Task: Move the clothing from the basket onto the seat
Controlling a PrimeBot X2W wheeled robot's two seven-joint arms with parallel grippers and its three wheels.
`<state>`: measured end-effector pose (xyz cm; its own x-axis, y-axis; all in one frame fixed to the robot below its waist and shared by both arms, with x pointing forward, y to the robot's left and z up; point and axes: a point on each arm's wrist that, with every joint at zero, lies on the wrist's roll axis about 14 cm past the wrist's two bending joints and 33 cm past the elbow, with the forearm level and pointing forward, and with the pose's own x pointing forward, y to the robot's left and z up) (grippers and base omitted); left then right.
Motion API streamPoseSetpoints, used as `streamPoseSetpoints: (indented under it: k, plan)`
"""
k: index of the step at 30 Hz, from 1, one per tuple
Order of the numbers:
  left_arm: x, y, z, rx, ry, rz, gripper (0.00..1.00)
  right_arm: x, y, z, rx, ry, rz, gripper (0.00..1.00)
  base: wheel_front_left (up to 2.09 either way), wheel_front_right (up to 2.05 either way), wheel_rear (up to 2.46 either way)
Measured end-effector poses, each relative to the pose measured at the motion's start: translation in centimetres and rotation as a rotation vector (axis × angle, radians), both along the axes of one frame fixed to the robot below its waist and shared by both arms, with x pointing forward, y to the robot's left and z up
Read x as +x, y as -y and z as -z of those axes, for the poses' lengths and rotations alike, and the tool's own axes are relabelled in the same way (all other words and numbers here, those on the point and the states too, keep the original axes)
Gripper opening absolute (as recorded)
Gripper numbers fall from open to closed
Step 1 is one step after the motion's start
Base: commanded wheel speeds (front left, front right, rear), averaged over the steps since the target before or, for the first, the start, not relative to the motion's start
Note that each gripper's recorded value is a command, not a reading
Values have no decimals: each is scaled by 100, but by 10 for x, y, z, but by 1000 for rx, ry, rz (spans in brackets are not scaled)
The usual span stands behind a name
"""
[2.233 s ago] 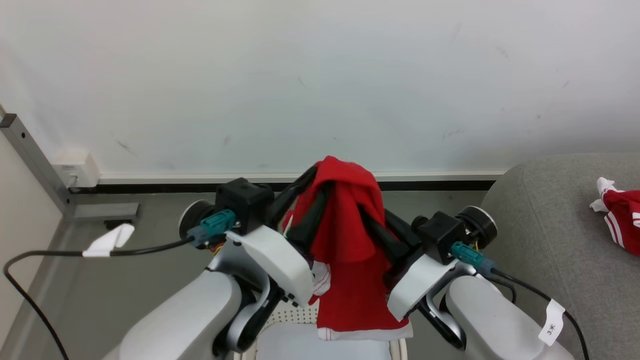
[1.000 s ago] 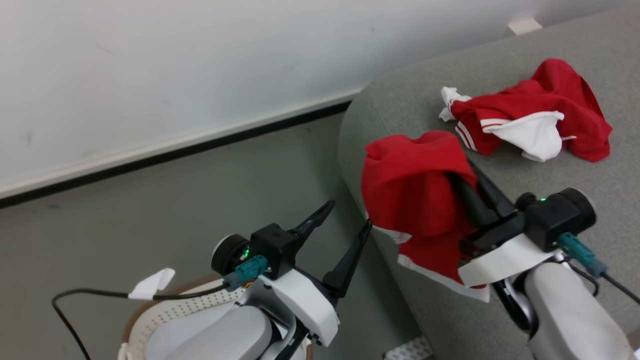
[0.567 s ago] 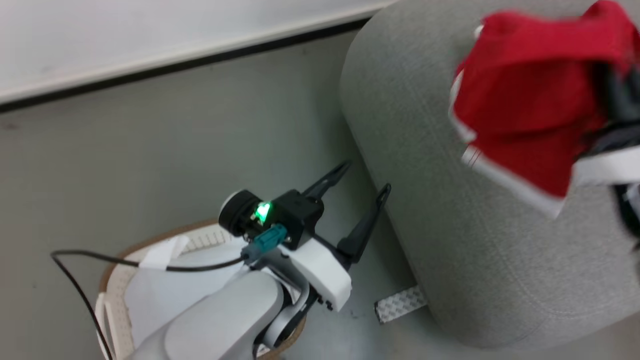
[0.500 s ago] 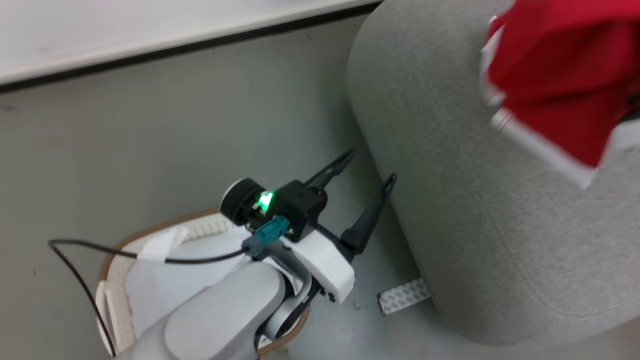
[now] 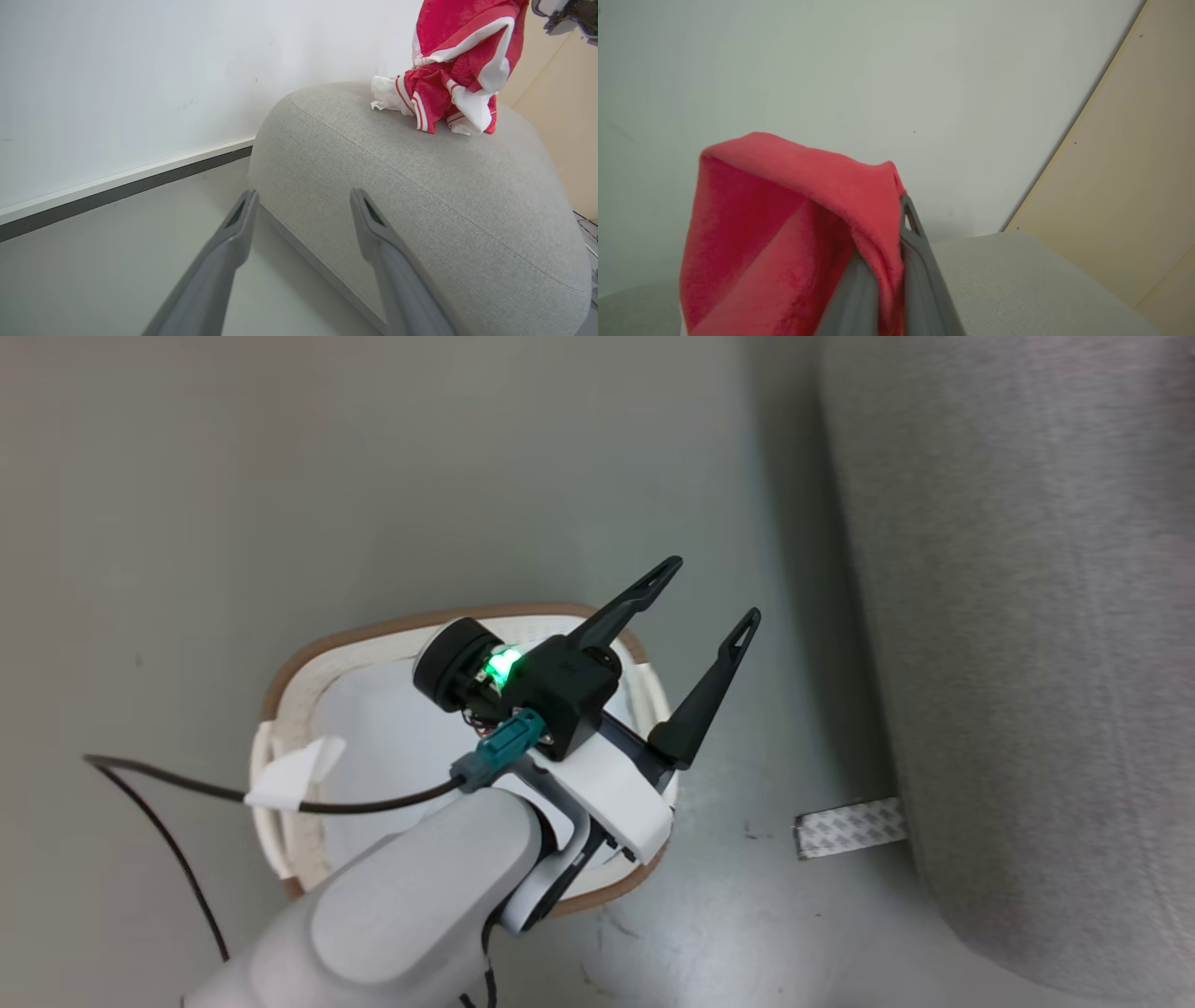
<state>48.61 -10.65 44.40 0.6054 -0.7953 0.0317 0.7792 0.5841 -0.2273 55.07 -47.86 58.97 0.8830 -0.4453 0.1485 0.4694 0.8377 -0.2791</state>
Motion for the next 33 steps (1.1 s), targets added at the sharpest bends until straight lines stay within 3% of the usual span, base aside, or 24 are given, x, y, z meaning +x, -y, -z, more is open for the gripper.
streamPoseSetpoints:
  k: [3, 4, 5, 6, 8, 15, 25, 33]
  plan:
    - [4, -13, 11, 14, -20, -40, 100, -6, 11, 47, 64, -63, 62, 0, 0, 0, 0]
    - [4, -16, 14, 17, -29, -51, 100, -11, 10, 68, 98, -92, 77, 29, 0, 0, 0]
    - [3, -20, 18, 20, -38, -62, 100, -16, 8, 89, 131, -123, 88, 70, 0, 0, 0]
    - [2, -22, 21, 24, -49, -68, 100, -22, 4, 106, 164, -147, 98, 100, 0, 0, 0]
    - [0, -25, 22, 27, -55, -75, 100, -34, 0, 127, 219, -166, 122, 100, 0, 0, 0]
    - [-2, -34, 5, 8, -38, -128, 100, -64, -34, 131, 235, -121, 76, 100, 0, 0, 0]
    - [-12, -74, -19, 25, -11, -276, 100, -126, -79, 108, 236, -43, -6, 100, 0, 0, 0]
    - [-31, -131, -45, 11, 12, -474, 100, -156, -139, 91, 252, 1, -160, 100, 0, 0, 0]
